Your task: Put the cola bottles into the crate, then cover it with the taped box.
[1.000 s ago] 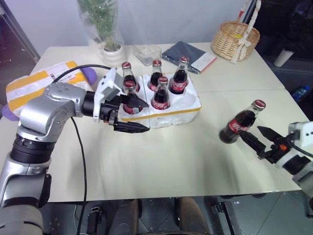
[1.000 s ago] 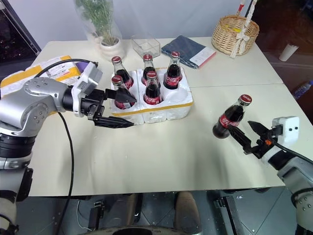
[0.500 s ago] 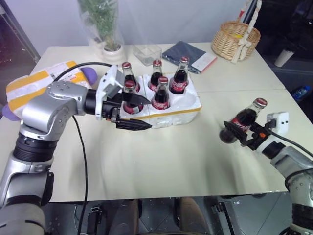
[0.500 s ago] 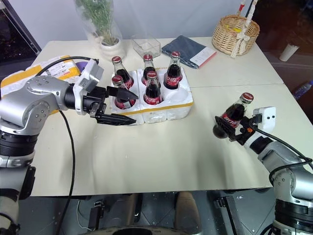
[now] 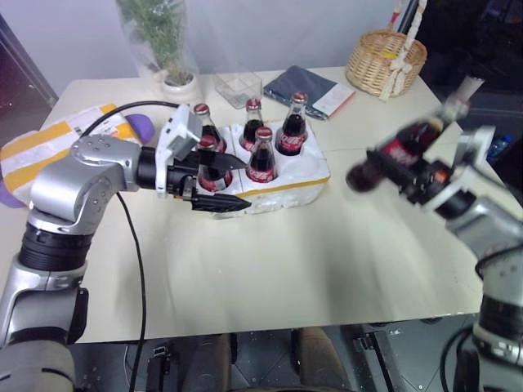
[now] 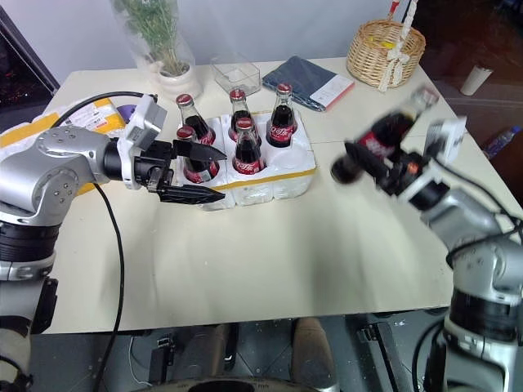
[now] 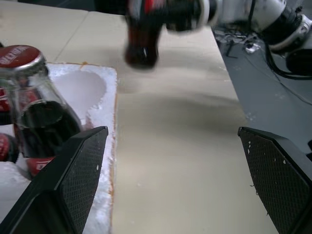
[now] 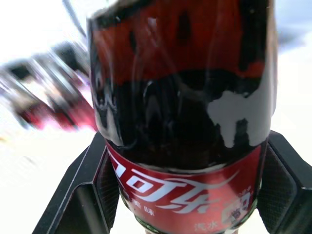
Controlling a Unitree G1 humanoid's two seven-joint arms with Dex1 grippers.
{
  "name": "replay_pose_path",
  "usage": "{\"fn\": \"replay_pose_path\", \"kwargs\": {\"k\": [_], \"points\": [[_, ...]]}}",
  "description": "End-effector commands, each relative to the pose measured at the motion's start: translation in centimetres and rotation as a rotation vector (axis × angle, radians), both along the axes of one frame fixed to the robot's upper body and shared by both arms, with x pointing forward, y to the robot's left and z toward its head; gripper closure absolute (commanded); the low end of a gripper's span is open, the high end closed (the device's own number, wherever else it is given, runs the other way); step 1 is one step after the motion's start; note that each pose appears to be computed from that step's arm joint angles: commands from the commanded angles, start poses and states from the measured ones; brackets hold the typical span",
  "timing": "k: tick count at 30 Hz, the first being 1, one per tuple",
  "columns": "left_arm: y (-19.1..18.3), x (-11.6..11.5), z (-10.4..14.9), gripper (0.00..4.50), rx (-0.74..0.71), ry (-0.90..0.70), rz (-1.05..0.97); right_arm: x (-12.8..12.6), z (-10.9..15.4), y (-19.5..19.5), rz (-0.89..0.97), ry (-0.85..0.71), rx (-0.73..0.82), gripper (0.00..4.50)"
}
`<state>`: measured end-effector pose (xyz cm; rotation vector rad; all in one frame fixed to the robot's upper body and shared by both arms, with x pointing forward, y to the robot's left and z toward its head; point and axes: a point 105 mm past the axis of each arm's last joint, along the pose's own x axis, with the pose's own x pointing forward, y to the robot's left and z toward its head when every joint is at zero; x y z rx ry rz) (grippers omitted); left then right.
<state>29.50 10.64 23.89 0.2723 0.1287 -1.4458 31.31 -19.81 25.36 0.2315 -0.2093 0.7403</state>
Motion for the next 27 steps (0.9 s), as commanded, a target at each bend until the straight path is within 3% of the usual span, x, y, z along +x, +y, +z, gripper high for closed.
{"fn": "replay_pose_path", "kwargs": {"k": [1,5,12,16,23,27], "points": [[0.8,0.0,1.0,0.00,-0.016,-0.048,0.034,0.4,3.4,2.0,0.109,-0.092,0.020,1.62],[0.9,-0.1,1.2,0.00,-0.022,-0.060,0.052,3.7,2.6,4.1,0.109,-0.051,-0.072,1.62],[1.5,-0.6,1.0,0.00,-0.019,-0.070,0.091,6.6,-1.1,6.4,0.153,0.045,-0.180,1.62],[1.9,-0.8,1.0,0.00,-0.020,-0.071,0.118,6.9,-2.4,7.1,0.190,0.067,-0.198,1.62],[2.2,-0.9,0.9,0.00,-0.022,-0.072,0.140,6.0,-0.7,8.8,0.284,0.001,-0.147,1.62],[2.2,-0.8,0.9,0.00,-0.025,-0.073,0.143,6.3,-1.3,9.3,0.278,0.005,-0.185,1.62]]}}
